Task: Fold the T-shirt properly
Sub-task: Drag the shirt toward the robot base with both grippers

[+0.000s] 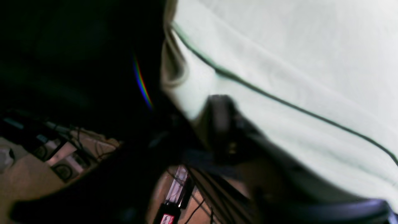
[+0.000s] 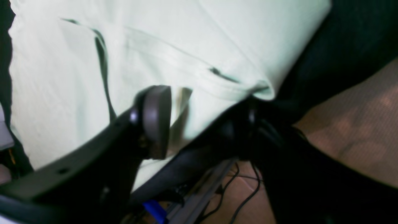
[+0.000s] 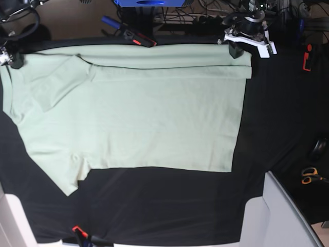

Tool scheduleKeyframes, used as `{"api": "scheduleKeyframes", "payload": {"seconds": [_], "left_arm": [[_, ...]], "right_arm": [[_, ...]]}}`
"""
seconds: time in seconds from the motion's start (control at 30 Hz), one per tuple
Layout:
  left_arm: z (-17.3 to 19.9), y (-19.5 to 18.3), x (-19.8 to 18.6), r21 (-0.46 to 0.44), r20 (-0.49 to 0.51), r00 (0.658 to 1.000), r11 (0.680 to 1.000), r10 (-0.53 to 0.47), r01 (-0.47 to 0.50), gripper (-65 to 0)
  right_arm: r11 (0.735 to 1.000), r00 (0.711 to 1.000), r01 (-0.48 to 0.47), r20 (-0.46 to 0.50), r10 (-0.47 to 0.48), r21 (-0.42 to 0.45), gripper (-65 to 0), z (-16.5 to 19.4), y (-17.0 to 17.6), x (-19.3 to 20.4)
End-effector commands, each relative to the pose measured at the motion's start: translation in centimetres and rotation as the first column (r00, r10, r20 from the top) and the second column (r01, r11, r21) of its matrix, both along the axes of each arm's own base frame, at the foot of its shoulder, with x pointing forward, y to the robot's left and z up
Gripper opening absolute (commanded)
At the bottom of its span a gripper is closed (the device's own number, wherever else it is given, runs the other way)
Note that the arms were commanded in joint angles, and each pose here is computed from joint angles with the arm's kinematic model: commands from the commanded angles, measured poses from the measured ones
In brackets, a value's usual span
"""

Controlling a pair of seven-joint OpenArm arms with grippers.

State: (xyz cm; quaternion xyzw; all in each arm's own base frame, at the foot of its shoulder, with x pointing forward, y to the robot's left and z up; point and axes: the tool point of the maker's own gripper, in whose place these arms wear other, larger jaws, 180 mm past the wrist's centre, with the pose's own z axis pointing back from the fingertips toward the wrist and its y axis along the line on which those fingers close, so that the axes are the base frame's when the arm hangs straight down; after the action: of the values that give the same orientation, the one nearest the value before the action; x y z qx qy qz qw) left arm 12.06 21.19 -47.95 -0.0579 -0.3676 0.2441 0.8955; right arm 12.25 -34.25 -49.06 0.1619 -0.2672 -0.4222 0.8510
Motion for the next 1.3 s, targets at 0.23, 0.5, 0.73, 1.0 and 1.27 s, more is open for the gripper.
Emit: {"api": "scheduleKeyframes", "payload": {"seconds": [0.23, 0.5, 0.73, 1.0, 1.27], "left_arm": [[1.8, 5.7, -1.2, 0.093, 0.035, 0.991, 0.987, 0.127, -0.13, -19.0], [8.0, 12.9, -4.1, 0.217, 0.164, 0.929, 0.907, 0.331, -0.361, -19.1], [8.6, 8.3, -0.4, 0.146, 0.203, 0.956, 0.959, 0.211, -0.243, -27.9], [3.6, 2.5, 2.2, 0.049, 0.114, 0.993, 0.998, 0.039, -0.045, -54.6], [2.9, 1.7, 2.0, 0.038, 0.1, 0.995, 0.999, 0.021, -0.025, -62.8]], "right_arm": [[0.998, 0.999, 0.005, 0.052, -0.002, -0.058, -33.8, 3.4, -2.0, -1.0], [0.981, 0.995, -0.095, -0.021, 0.093, -0.168, -33.4, 6.3, -1.2, -2.7], [0.948, 0.953, -0.303, -0.043, 0.3, -0.101, -33.7, 4.9, 3.3, 0.6], [0.921, 0.923, -0.381, 0.02, 0.384, -0.075, -34.0, 4.2, 7.4, 3.4], [0.92, 0.92, -0.39, 0.017, 0.391, -0.038, -65.0, 3.6, 8.5, 3.1]]}}
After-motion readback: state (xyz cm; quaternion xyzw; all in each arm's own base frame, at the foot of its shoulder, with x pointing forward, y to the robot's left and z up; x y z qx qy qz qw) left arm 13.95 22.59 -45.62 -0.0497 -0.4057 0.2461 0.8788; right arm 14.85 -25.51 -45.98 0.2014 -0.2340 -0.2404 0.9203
